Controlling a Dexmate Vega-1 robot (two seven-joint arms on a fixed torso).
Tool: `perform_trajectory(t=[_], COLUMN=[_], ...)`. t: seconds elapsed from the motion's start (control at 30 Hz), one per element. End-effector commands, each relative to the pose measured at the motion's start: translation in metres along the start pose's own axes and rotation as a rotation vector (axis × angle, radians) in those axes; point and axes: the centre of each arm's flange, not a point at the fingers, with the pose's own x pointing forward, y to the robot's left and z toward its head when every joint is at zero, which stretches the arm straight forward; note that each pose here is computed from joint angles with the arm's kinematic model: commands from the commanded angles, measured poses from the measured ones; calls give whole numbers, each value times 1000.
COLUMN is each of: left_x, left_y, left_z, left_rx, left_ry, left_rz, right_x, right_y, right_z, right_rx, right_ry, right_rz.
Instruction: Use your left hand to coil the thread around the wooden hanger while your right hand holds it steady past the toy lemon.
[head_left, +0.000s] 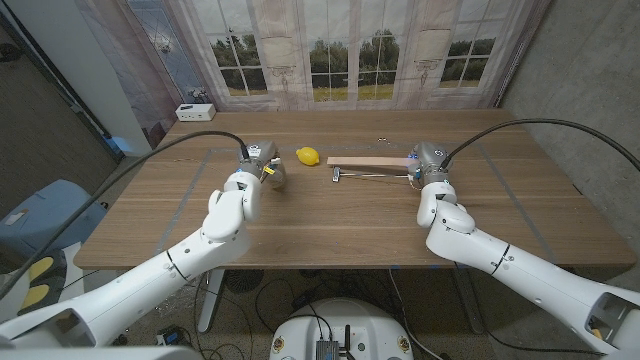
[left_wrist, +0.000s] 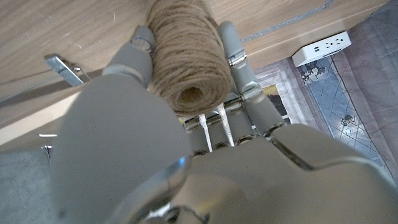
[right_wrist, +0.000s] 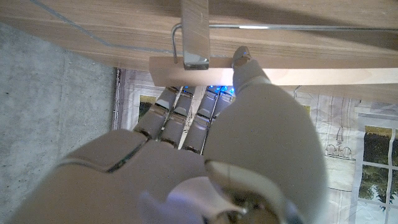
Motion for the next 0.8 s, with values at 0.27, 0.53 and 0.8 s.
perform_trajectory(t=[0.27,0.53,0.8], left_x=[-4,4,12], left_y=[47,64,77], left_z=[-23,-27,-16], left_rx=[-316,-393,-517], left_ry=[43,30,-35], left_rz=[528,574,591], right_x=[-16,-26,-39], right_y=[-17,-22,-27], right_z=[-9,-11,-9], right_rx=[191,268,344], right_ry=[-53,-90,-160], right_rz=[-59,-57,-45])
